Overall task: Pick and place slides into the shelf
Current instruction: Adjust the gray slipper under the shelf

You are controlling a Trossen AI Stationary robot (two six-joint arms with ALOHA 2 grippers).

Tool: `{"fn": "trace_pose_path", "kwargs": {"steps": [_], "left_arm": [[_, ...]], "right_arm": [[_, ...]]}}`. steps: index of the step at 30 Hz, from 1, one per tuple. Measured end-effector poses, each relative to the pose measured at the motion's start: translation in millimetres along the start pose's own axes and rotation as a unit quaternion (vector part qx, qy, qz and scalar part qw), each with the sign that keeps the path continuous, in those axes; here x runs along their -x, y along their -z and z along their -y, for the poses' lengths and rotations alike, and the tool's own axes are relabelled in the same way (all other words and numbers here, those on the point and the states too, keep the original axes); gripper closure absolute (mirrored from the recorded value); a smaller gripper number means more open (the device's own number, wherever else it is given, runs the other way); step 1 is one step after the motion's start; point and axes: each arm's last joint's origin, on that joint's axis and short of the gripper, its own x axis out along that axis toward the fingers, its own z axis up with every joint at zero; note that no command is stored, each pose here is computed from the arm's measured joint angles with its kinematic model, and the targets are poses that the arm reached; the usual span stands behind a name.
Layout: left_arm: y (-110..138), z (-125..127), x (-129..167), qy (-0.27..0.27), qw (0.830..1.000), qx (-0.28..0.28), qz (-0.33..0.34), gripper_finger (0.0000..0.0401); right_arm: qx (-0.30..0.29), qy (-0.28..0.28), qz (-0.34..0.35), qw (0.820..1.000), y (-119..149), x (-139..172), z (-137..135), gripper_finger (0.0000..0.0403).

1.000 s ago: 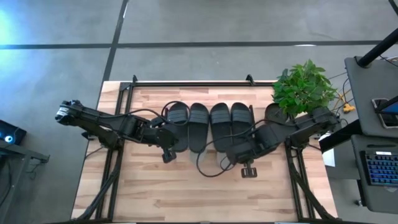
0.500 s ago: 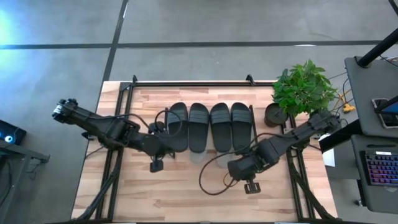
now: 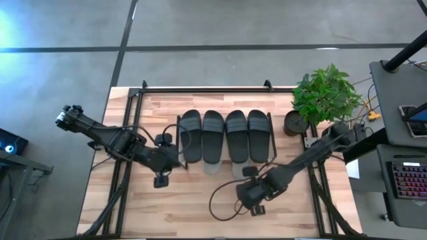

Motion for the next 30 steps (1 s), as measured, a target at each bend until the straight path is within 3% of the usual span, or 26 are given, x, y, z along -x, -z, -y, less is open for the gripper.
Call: {"fn": "trace_pose_path", "kwargs": {"steps": [7, 13, 23, 30], "left_arm": [[3, 3, 2, 0.003, 1.000, -0.008, -0.006, 0.0390], [6, 5, 6, 0.010, 1.000, -0.012, -0.006, 0.0390], [22, 7, 6, -0.014, 0.998, 0.007, -0.060, 0.0390], [54, 5, -18, -0.046, 0.991, 0.056, -0.109, 0.0390]], "right_arm": [[0.017, 0.083, -0.026, 0.996, 6, -46, 2, 0.0380], [0.014, 0.104, -0.058, 0.993, 7, -77, 9, 0.0380], [-0.003, 0.197, -0.044, 0.979, -3, -83, 35, 0.0381], [-0.020, 0.199, -0.044, 0.979, -9, -83, 50, 0.0381]]}}
